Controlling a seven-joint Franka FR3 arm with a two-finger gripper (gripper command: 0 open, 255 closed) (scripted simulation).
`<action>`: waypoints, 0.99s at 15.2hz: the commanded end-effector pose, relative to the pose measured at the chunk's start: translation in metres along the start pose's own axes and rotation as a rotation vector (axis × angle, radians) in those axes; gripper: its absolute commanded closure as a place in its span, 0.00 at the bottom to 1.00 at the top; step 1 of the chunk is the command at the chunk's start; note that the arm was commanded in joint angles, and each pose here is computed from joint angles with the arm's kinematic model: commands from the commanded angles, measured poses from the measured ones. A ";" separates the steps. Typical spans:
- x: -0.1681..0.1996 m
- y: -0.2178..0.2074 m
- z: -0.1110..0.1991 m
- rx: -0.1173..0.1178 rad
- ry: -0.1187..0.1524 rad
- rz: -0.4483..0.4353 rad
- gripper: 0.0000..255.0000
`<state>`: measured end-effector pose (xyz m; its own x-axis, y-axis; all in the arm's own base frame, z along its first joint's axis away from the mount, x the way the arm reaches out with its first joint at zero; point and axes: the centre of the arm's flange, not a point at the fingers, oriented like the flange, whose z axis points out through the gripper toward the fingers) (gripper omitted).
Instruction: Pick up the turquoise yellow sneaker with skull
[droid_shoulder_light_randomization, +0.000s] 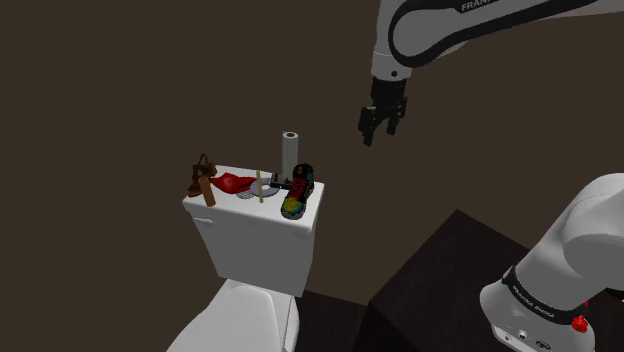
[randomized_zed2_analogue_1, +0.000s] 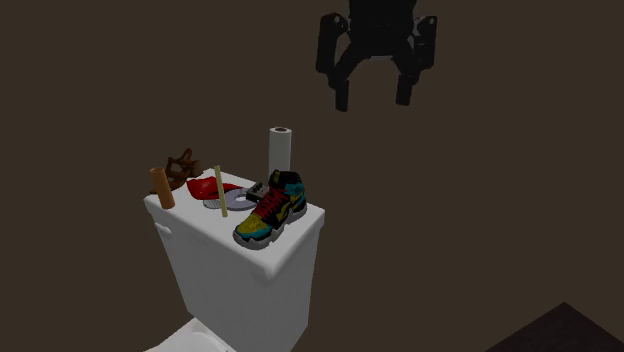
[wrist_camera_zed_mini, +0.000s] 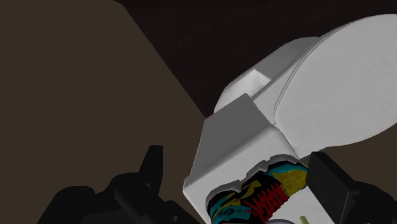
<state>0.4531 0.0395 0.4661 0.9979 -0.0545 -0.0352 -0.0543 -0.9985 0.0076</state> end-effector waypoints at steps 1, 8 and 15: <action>0.022 -0.005 0.014 0.004 0.003 -0.004 0.00; 0.096 -0.029 0.060 0.015 0.010 -0.016 0.00; 0.170 -0.055 0.106 0.026 0.017 -0.029 0.00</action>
<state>0.6113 0.0815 0.3615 0.9994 -0.0277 -0.0189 -0.0280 -0.9995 -0.0170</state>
